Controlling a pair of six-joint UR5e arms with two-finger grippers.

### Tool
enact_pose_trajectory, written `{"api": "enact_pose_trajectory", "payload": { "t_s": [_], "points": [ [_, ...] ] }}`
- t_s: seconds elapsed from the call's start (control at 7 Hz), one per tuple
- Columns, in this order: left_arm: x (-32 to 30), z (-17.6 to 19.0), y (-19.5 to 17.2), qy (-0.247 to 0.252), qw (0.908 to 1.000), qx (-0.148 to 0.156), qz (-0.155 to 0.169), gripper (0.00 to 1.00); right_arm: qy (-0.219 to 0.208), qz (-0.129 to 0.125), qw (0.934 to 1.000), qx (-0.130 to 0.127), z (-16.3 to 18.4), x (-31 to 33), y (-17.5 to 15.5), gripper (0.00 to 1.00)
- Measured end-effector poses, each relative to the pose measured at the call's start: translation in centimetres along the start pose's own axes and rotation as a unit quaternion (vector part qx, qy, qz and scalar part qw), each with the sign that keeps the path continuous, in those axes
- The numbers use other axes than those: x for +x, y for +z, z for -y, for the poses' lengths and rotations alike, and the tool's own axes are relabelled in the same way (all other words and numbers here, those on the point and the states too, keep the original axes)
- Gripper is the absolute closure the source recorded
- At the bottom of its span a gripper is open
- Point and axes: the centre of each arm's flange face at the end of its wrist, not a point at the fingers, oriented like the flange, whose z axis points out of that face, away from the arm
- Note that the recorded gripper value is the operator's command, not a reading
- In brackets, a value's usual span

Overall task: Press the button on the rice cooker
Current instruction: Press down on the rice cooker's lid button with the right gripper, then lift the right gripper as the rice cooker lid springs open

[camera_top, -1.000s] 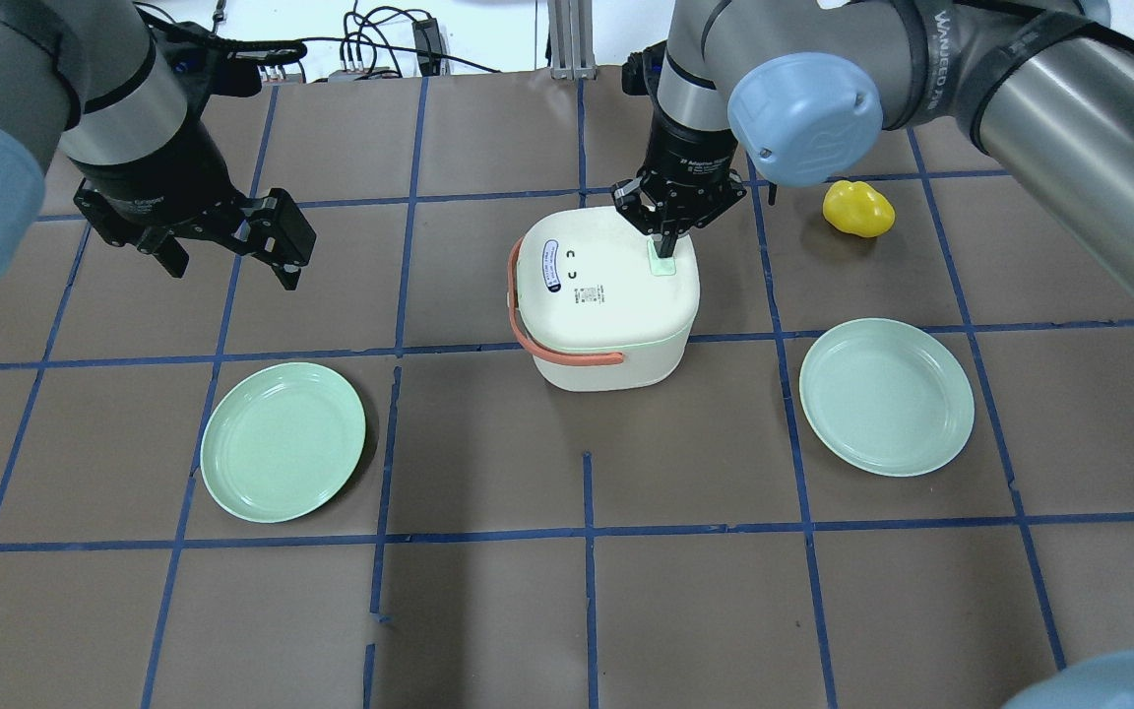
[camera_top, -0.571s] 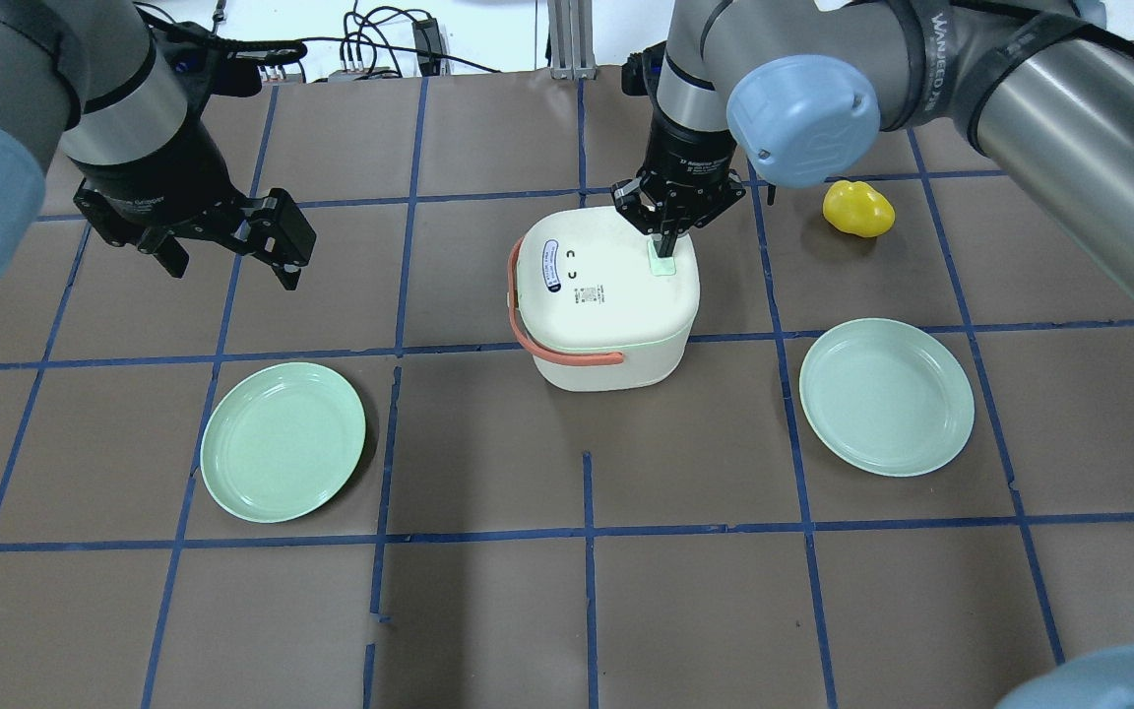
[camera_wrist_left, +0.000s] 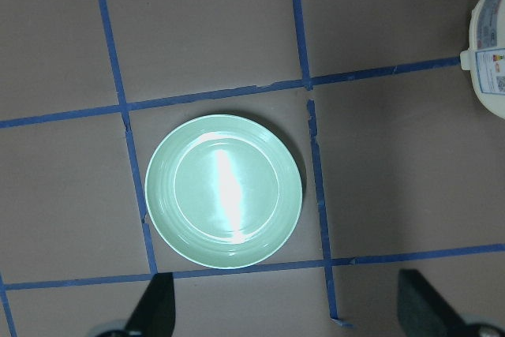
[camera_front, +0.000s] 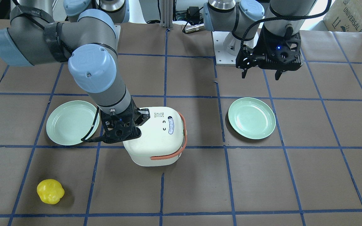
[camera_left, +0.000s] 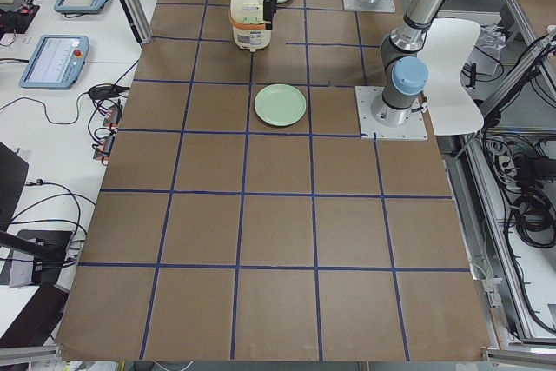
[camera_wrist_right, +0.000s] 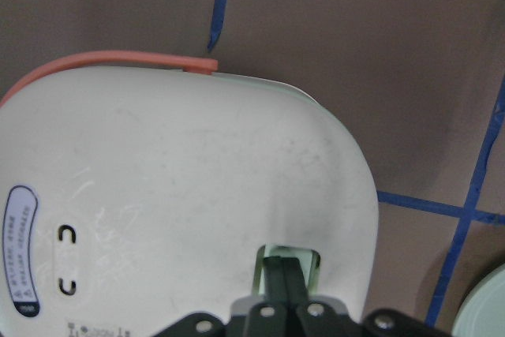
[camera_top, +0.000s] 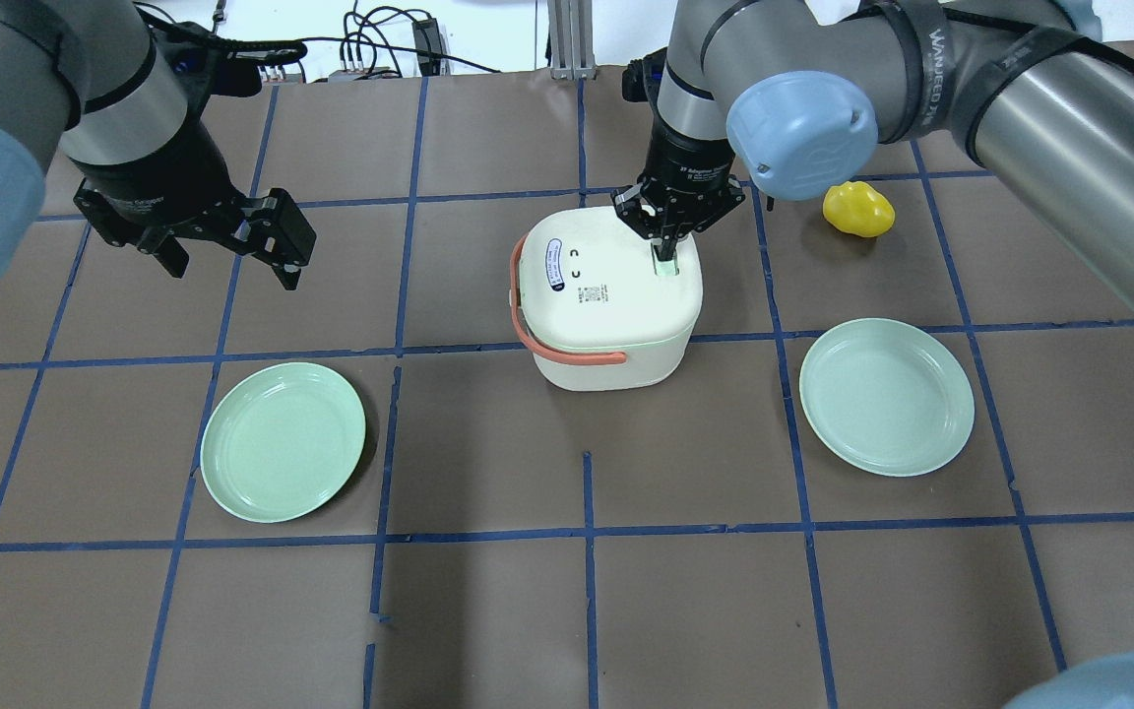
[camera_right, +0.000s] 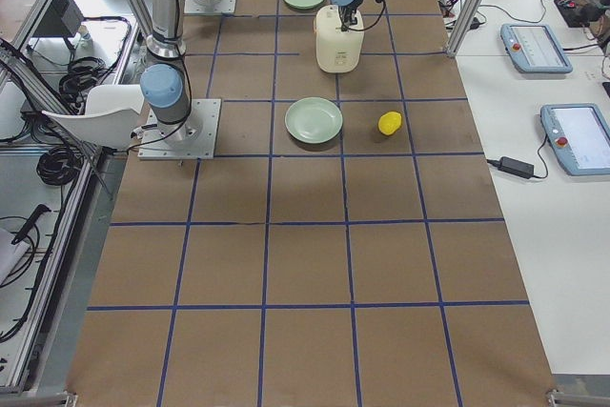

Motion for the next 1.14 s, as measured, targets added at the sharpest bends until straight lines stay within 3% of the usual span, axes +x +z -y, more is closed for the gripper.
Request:
{"api": "enact_pose_trajectory", "payload": {
  "t_s": [0.14,0.29,0.43,0.86,1.14],
  "points": [
    [0.0,0.0,0.0,0.0,1.0,0.0,0.0,0.0,-0.001,-0.001,1.0,0.003,0.0,0.0,-0.3,0.91],
    [0.0,0.0,0.0,0.0,1.0,0.0,0.0,0.0,-0.001,0.0,1.0,0.005,-0.1,0.0,-1.0,0.37],
    [0.0,0.0,0.0,0.0,1.0,0.0,0.0,0.0,-0.001,0.0,1.0,0.003,-0.4,-0.1,-1.6,0.01],
    [0.0,0.0,0.0,0.0,1.0,0.0,0.0,0.0,0.0,0.0,1.0,-0.004,-1.2,-0.3,-3.9,0.0],
    [0.0,0.0,0.0,0.0,1.0,0.0,0.0,0.0,0.002,-0.002,1.0,-0.002,-1.5,-0.4,-7.9,0.0]
  ]
}}
